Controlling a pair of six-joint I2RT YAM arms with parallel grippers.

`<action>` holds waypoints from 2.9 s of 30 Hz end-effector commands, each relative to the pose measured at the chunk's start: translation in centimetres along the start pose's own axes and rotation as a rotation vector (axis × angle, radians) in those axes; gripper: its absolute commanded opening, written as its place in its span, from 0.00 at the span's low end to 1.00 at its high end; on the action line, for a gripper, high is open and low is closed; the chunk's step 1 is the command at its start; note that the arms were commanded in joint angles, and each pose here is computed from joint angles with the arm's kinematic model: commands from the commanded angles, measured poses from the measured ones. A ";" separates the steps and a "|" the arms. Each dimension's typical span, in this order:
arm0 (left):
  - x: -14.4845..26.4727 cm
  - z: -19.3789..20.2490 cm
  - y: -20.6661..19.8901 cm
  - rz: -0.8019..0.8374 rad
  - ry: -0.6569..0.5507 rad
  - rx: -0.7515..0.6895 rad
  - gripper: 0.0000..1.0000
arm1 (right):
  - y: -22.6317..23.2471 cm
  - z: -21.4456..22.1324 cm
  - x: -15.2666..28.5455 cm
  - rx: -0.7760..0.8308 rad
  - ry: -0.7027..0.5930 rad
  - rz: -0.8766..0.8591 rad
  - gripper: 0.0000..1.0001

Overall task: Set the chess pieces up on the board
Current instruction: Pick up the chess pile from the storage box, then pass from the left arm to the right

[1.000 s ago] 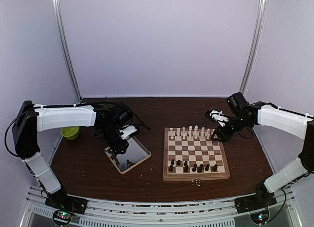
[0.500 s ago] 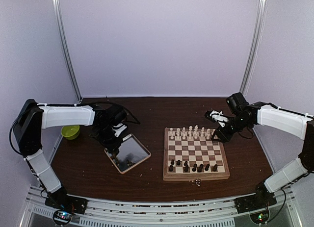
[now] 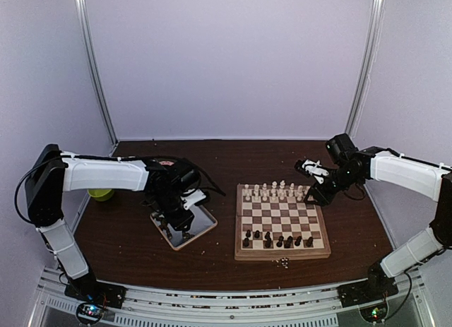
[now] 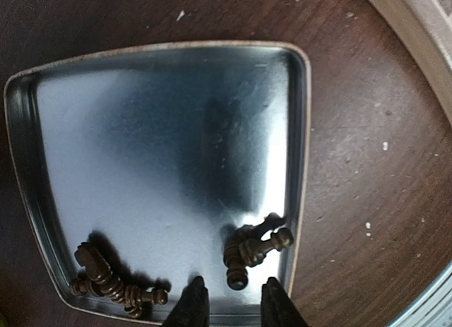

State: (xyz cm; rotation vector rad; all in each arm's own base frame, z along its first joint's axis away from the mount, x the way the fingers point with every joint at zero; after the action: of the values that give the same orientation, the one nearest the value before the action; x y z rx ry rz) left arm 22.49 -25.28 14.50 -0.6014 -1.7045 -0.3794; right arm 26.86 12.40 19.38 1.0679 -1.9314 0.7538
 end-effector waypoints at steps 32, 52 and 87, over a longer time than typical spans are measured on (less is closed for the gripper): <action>-2.2 -0.8 0.5 -0.074 0.087 -0.007 0.16 | 0.0 -0.6 0.3 0.020 -0.010 -0.023 0.40; 2.7 -3.9 0.1 0.030 -0.115 0.059 0.07 | 0.8 -3.2 3.1 0.035 -0.156 -0.074 0.40; 7.4 -9.8 -2.7 0.484 -0.421 0.369 0.10 | 4.5 -18.8 -4.9 -0.195 -0.336 -0.530 0.42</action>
State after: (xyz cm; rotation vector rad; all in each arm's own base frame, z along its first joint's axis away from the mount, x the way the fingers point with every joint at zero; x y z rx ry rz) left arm 27.84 -31.57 22.16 -0.7622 -1.8576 0.3655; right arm 30.58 29.78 23.66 1.5341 -1.8045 0.1338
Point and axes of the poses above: each gripper's point midway between its finger pads, its own x axis back along the fingers, its own y axis along the line the jaws close on, z = x × y, the point moved 9 cm from there along x, back along the fingers, and after that the axes turned 15 degrees about x, right-handed, at the moved point
